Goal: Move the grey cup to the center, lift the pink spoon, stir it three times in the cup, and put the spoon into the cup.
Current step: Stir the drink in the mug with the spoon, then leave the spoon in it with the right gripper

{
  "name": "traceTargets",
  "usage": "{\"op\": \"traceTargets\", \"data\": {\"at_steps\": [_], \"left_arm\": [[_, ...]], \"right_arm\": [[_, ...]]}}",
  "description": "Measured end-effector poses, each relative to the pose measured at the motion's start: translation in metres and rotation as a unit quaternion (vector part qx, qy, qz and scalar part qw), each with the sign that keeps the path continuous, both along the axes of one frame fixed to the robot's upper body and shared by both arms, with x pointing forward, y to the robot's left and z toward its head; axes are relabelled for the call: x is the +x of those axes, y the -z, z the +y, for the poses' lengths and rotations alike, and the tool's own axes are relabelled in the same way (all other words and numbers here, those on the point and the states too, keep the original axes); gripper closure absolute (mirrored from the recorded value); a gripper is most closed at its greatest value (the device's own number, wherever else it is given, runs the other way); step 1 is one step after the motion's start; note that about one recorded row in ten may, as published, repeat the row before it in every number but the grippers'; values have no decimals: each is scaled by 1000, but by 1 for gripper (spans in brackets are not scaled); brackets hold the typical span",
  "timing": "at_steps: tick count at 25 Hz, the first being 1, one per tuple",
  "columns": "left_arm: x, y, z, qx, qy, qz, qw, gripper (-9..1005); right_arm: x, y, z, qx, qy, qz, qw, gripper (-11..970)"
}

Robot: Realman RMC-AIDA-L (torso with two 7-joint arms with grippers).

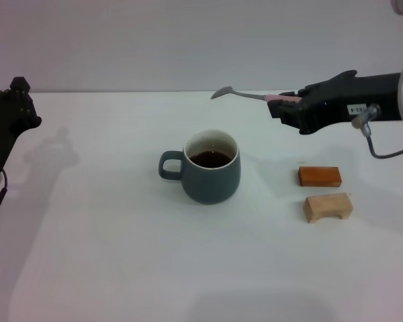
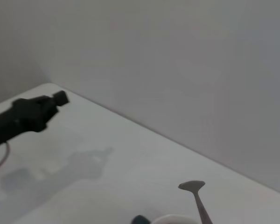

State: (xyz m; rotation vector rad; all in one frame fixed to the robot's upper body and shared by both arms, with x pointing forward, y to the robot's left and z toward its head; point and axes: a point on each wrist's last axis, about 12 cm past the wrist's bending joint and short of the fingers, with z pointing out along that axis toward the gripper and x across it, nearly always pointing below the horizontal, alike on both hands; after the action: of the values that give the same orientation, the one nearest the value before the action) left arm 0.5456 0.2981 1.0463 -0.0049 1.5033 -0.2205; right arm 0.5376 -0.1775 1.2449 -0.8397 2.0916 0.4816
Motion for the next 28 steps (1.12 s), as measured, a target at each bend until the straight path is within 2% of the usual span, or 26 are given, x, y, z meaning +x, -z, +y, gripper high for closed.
{"op": "traceTargets", "data": {"at_steps": [4, 8, 13, 28], "left_arm": [[1, -1, -1, 0, 1, -1, 1000, 998], [1, -1, -1, 0, 2, -2, 1000, 998], [1, -1, -2, -1, 3, -4, 1000, 998], [-3, 0, -1, -11, 3, -3, 1000, 998]], "right_arm": [[10, -3, -1, 4, -8, 34, 999, 812], [25, 3, 1, 6, -17, 86, 996, 812], [37, 9, 9, -6, -30, 124, 992, 813], [61, 3, 30, -63, -53, 164, 983, 812]]}}
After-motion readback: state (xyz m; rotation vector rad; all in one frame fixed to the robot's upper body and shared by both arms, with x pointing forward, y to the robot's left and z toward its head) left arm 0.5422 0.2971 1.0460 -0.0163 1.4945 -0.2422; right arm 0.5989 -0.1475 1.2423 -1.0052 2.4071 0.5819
